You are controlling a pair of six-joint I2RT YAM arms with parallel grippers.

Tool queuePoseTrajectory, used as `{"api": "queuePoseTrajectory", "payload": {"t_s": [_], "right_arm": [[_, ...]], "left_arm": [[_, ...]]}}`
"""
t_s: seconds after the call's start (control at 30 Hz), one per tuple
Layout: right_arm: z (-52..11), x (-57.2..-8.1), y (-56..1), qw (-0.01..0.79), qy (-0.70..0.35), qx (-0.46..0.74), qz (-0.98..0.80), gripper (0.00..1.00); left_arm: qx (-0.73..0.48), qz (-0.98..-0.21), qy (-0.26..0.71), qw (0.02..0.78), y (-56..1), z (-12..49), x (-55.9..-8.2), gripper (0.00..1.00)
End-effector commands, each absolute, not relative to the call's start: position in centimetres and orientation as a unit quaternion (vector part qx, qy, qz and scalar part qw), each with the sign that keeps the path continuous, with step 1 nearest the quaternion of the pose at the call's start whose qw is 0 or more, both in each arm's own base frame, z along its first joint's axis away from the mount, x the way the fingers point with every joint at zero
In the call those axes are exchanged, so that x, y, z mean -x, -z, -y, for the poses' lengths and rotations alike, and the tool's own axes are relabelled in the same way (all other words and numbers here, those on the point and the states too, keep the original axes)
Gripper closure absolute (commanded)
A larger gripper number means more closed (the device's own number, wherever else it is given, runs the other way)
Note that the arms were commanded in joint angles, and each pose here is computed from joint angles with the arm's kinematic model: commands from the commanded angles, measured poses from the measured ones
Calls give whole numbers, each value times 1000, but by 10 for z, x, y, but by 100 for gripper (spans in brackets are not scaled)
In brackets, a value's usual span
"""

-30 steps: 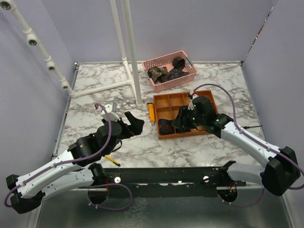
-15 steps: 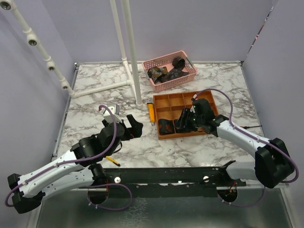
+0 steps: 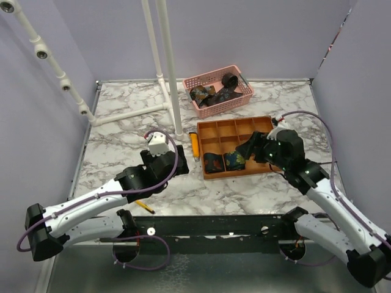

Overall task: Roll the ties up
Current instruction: Reset both arms

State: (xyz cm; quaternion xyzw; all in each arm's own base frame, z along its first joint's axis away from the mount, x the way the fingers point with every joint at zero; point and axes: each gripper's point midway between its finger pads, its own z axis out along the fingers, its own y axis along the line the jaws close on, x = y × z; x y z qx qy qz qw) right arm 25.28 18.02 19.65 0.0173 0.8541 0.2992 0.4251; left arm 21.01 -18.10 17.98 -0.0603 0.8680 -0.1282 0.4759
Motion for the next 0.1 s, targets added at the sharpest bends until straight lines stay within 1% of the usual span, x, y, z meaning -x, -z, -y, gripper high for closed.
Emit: {"api": "queuePoseTrajectory", "payload": {"t_s": [0.0,0.07], "right_arm": [[-117,-249,-183,463,-173,-99,-863,23],[-103,-244,-180,476,-154,-121,-857,22]], "left_arm": [[98,-855,118,496,-193,173,-218,1],[98,-854,116,497,-192,172,-218,1]]}}
